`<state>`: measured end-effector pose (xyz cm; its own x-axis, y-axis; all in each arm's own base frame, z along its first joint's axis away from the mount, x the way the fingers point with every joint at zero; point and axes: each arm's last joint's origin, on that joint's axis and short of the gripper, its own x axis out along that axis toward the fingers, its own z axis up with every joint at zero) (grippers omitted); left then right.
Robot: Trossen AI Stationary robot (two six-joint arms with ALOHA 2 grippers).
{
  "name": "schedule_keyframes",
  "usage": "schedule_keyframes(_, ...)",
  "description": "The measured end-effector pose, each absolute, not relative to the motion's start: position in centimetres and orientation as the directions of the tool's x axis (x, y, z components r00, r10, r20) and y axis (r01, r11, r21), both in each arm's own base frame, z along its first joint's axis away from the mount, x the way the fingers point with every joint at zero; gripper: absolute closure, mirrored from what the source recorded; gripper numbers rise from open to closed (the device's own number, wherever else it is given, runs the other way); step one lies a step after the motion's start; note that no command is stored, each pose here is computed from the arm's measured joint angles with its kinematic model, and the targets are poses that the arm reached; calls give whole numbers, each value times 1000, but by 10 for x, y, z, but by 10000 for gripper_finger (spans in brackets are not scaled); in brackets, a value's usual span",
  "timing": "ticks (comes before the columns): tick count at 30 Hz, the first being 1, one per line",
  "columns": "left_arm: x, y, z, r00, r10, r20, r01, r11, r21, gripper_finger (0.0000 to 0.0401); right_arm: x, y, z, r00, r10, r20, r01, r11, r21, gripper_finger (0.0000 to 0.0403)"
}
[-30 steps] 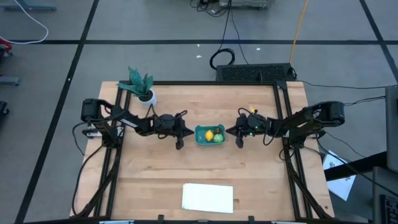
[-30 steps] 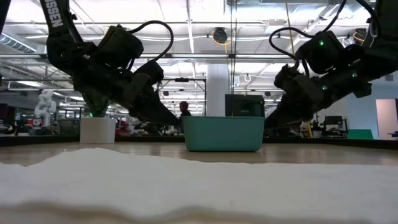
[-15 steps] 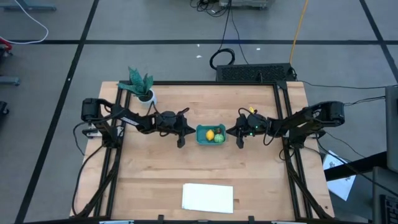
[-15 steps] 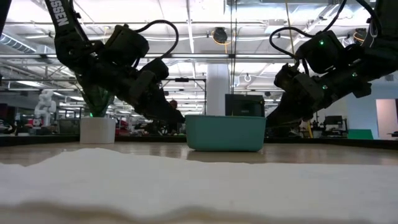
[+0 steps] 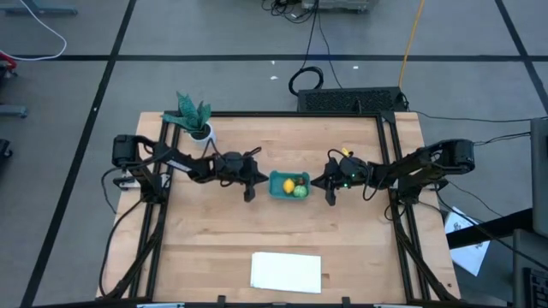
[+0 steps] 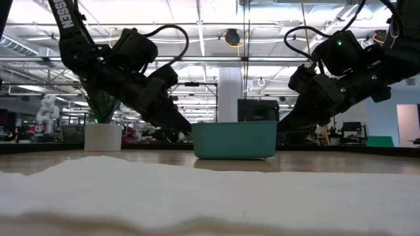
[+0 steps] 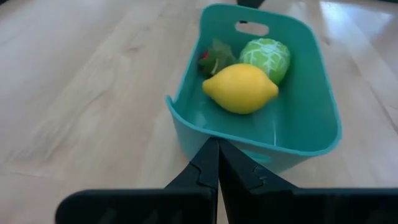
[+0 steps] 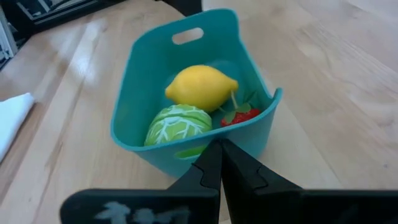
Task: Pick and placing Produce into tupperware
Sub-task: Adjust the blue bin
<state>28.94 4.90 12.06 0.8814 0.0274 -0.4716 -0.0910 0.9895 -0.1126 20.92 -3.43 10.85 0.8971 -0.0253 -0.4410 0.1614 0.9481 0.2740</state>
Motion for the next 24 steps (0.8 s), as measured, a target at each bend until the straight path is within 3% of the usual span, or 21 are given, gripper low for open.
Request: schedule_keyframes(24,290,48,121,880,15,-474,-83,989,-122,396,209,-34,107,886,-25,-463,171,946,276,403)
